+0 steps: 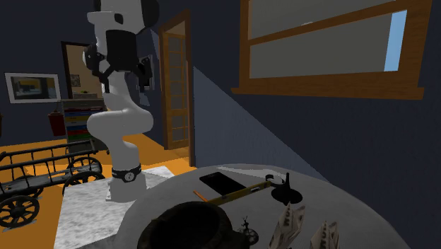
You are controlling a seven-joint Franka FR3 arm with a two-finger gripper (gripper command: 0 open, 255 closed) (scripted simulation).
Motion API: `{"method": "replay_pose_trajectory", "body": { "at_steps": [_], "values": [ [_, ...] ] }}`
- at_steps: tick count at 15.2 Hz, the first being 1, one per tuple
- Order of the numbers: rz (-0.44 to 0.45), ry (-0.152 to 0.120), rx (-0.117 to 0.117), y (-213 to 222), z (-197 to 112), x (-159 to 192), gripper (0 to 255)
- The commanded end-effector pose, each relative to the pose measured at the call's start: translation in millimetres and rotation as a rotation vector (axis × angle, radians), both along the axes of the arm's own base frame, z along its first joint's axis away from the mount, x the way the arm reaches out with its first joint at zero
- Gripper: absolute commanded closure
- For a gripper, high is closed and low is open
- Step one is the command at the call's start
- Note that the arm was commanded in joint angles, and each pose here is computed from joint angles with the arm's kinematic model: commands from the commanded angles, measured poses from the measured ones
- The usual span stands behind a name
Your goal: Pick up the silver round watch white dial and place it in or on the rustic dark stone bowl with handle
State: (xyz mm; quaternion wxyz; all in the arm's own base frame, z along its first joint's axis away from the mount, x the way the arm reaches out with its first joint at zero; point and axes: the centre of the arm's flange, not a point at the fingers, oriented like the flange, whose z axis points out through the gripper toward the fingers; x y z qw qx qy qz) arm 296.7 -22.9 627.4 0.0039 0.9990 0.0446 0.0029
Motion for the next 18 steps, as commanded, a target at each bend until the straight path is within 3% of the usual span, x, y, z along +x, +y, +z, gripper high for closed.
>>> {"method": "replay_pose_trajectory", "body": {
  "at_steps": [1, 18],
  "values": [
    [0.0, 0.0, 0.0, 0.0, 0.0, 0.0, 0],
    [-0.016, 0.011, 0.047, 169.0, -104.1, 93.8, 0]
  ]
}}
